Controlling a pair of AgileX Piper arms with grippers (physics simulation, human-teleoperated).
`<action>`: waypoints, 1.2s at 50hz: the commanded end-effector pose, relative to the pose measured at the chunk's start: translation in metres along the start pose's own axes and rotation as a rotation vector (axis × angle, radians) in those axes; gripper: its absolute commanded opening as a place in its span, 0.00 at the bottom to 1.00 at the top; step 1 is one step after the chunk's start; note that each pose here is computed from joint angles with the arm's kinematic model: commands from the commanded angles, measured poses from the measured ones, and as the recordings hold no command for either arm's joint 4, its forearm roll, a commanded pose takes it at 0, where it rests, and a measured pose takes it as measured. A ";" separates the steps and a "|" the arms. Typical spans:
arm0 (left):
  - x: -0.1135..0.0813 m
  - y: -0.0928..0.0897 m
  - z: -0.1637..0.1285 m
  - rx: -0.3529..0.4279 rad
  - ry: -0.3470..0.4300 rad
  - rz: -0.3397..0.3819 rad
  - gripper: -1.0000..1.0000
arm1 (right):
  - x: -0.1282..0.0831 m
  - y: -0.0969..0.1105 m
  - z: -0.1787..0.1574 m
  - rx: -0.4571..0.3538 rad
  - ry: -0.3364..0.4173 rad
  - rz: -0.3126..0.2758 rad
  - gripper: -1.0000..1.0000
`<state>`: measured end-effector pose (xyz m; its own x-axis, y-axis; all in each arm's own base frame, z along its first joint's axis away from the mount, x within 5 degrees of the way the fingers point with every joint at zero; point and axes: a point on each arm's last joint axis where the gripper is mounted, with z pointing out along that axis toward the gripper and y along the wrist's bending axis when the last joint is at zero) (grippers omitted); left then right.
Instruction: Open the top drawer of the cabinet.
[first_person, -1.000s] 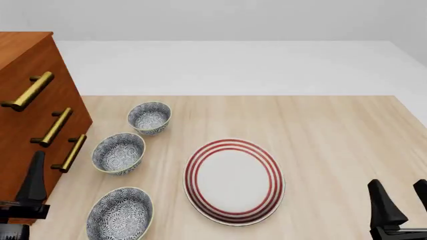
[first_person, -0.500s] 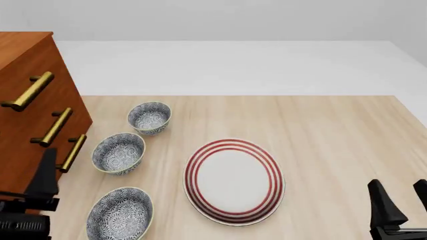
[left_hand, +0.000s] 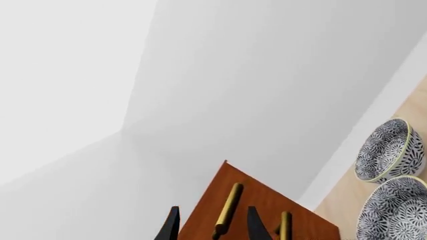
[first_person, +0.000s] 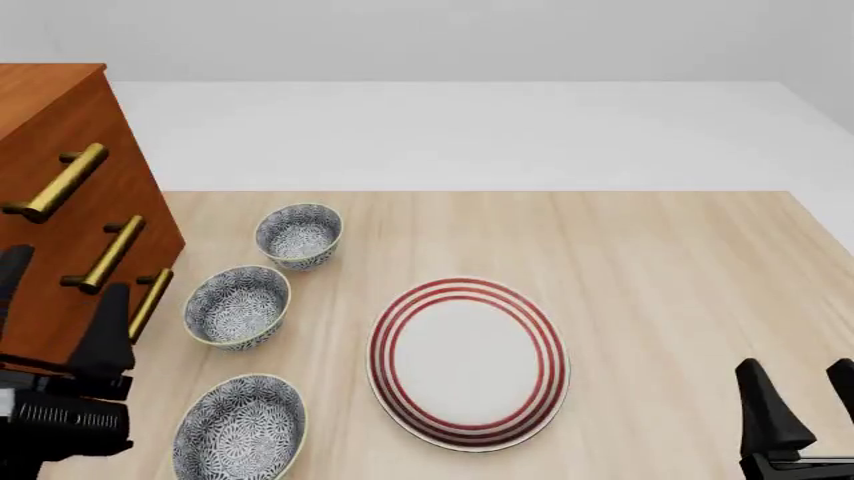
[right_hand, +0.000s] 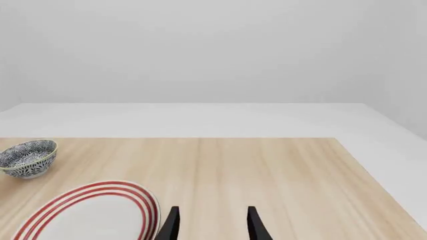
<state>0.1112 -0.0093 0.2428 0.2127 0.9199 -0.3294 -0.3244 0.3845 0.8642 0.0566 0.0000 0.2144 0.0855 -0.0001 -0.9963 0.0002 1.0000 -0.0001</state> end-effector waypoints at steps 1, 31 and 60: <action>0.003 -0.006 0.006 0.006 0.009 0.024 1.00 | 0.000 0.000 0.000 0.000 0.000 0.000 1.00; 0.019 -0.011 0.023 -0.007 0.098 0.091 1.00 | 0.000 0.000 0.000 0.000 0.000 0.000 1.00; 0.031 -0.008 0.049 -0.012 0.155 0.120 1.00 | 0.000 0.000 0.000 0.000 0.000 0.000 1.00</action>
<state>0.1580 0.0099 0.2421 0.0444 0.9580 -0.2832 -0.3478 0.2806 0.8946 0.0566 0.0000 0.2144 0.0855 -0.0001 -0.9963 0.0001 1.0000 -0.0001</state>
